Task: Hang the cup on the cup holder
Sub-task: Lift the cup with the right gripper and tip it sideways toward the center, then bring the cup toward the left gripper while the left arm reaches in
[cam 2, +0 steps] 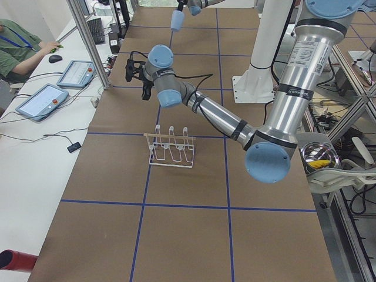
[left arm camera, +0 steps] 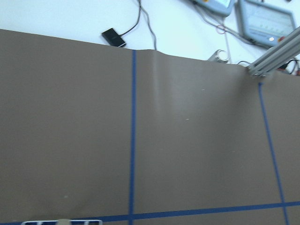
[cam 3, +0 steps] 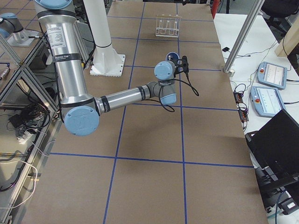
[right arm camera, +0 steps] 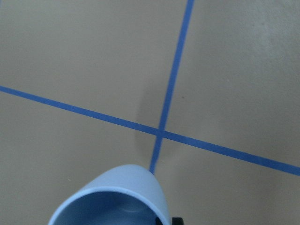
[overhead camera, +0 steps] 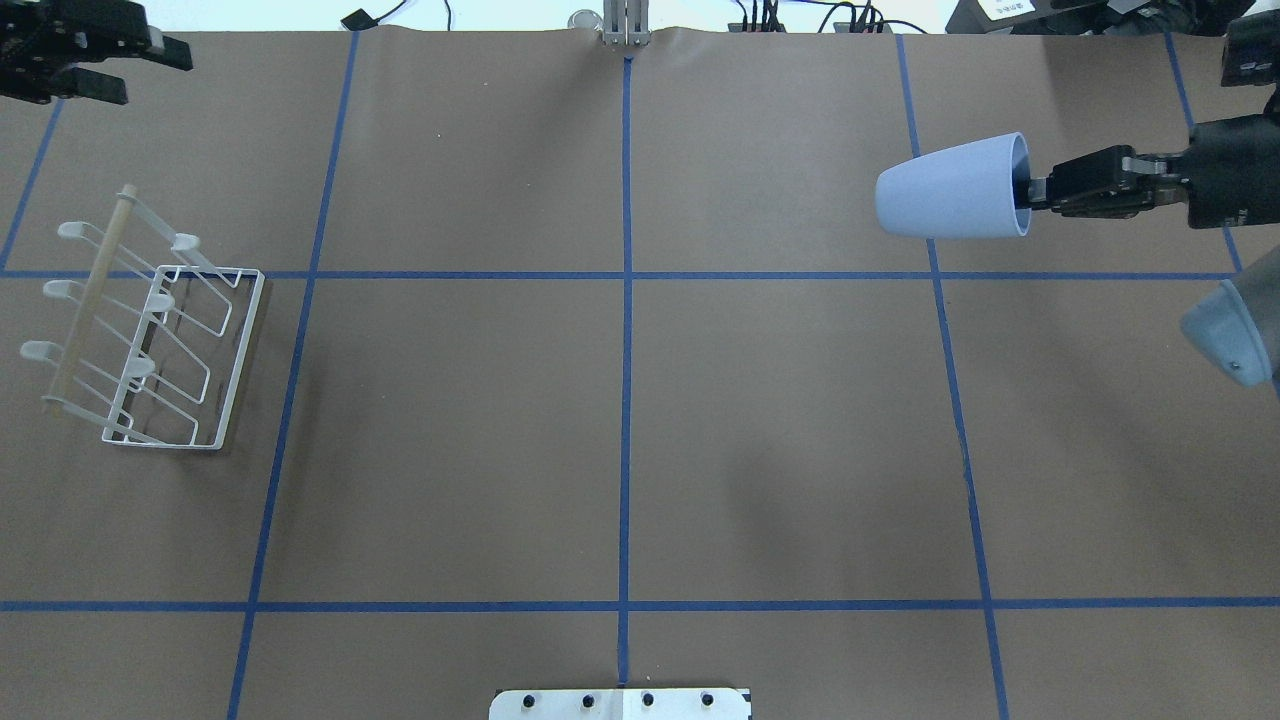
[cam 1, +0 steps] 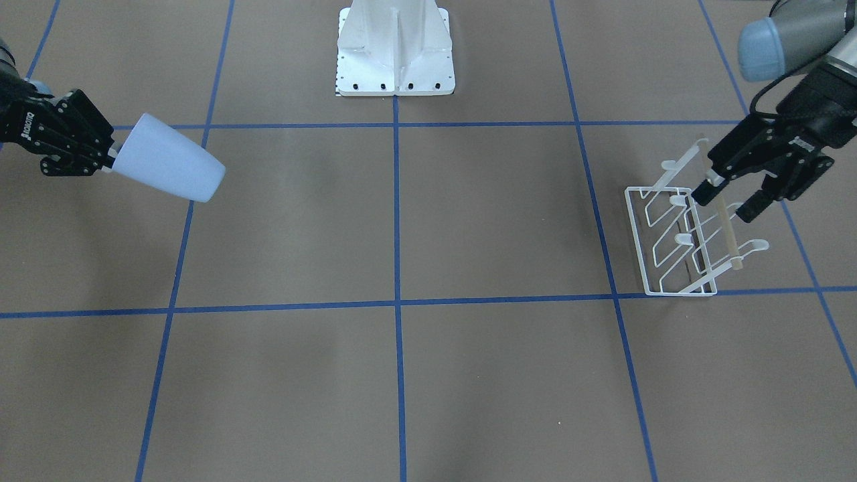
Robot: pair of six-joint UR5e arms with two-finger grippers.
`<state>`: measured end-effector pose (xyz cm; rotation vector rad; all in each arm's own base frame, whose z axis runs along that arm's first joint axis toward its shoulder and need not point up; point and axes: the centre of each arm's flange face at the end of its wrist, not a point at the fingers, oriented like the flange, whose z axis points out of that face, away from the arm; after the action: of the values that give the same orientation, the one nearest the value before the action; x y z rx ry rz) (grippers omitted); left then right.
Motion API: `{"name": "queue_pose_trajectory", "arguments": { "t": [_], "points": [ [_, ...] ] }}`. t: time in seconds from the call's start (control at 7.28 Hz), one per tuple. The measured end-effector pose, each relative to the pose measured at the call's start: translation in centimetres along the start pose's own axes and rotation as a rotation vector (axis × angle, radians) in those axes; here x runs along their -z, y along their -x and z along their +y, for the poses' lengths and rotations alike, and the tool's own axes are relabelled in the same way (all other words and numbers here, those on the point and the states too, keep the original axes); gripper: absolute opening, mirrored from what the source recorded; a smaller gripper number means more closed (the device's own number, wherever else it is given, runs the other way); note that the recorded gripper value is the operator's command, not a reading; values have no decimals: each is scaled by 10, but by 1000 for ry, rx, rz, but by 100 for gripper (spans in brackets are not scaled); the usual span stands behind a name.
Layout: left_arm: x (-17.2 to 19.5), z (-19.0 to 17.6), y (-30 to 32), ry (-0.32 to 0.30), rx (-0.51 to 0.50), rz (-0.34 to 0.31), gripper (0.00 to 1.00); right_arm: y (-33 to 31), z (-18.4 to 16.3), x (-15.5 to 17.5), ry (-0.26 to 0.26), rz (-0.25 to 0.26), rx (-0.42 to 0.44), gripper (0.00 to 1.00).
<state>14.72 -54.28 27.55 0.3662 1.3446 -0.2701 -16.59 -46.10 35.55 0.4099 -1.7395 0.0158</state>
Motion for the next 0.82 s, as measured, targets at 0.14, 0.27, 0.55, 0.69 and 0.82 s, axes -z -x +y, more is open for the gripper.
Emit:
{"name": "queue_pose_trajectory", "arguments": {
  "t": [0.14,0.27,0.55,0.69,0.82],
  "points": [
    [-6,12,-34,15,63,91,97,19,15,-1,-9,-110,-18,0],
    [-9,26,-64,44,117,173,97,40,33,-10,-11,-217,-46,0],
    [-20,64,-123,124,235,329,97,80,73,-45,-10,-392,-99,0],
    [-31,90,-149,126,303,410,97,99,92,-68,-26,-471,-139,0],
    [-46,126,-173,127,386,500,97,115,105,-89,-38,-533,-175,0]
  ]
}}
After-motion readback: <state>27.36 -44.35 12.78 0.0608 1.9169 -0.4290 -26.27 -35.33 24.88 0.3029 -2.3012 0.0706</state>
